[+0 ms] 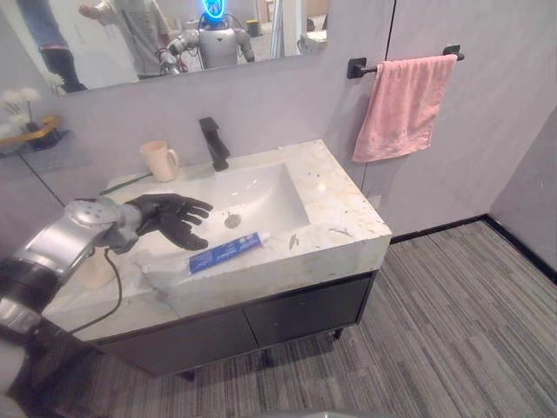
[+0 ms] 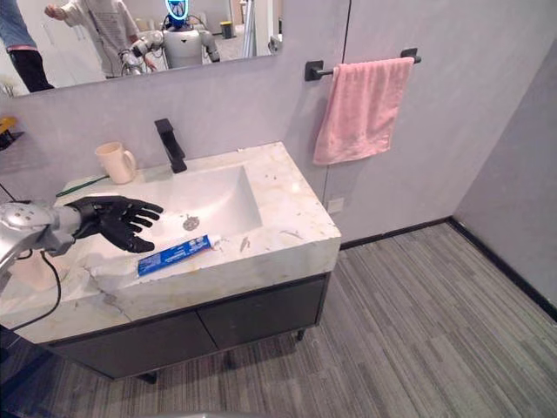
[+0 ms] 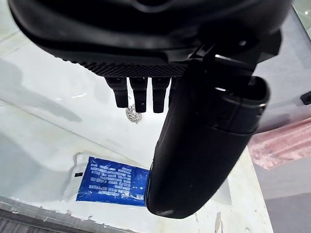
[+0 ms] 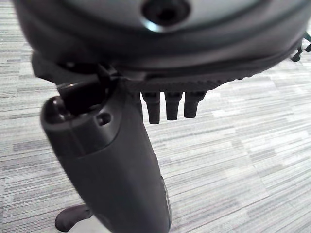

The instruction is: Organize the bathroom.

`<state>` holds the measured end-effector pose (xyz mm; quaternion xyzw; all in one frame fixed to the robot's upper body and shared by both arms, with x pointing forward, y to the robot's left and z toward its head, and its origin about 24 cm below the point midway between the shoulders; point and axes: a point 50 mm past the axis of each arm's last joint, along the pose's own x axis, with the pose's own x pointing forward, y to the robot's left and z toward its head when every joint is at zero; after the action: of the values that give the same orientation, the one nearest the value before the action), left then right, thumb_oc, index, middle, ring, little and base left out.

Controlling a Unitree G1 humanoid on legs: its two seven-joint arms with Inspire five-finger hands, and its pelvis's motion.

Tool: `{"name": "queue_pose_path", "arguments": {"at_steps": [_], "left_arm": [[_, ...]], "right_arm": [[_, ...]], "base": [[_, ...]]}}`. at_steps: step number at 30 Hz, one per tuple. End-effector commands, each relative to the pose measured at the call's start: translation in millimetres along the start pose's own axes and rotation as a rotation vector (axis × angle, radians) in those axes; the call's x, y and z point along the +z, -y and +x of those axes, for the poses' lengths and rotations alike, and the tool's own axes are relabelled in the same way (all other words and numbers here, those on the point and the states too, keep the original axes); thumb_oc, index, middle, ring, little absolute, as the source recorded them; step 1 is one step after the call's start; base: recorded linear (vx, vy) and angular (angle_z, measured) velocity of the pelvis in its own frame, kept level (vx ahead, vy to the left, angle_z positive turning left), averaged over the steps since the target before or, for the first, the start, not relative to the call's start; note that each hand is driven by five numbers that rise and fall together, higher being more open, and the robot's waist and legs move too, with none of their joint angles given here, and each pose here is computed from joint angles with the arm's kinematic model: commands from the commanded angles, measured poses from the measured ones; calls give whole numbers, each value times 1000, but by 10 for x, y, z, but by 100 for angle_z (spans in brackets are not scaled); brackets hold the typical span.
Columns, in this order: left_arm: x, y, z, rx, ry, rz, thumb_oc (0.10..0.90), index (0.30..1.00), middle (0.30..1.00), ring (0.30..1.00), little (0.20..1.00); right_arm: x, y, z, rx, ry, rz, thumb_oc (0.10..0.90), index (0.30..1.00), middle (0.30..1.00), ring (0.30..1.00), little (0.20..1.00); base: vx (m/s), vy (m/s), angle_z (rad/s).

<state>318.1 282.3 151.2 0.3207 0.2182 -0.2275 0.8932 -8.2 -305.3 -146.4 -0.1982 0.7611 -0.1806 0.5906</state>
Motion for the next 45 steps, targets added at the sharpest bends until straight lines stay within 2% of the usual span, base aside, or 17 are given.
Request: {"name": "queue_pose_path", "arguments": {"at_steps": [1,12,17,45], "left_arm": [[670,-607,-495,238,232,107,800,900,900,900,900],[646,-546,-436,191,228,134,800,900,900,900,900],[733,-471,-404,144,216,205,800,900,900,900,900],[747,-461,-524,73,97,353,800,900,900,900,900]], "right_arm": [[-172,330,37,-105,-110,6,800,900,900,900,900],[-155,338,33,-106,-111,12,800,900,900,900,900],[-143,344,29,-104,-116,25,800,900,900,900,900],[-207,387,47,-108,-114,29,800,900,900,900,900]], "base": [[0,0,0],[-1,1,0],[0,0,0],[0,1,1]]}}
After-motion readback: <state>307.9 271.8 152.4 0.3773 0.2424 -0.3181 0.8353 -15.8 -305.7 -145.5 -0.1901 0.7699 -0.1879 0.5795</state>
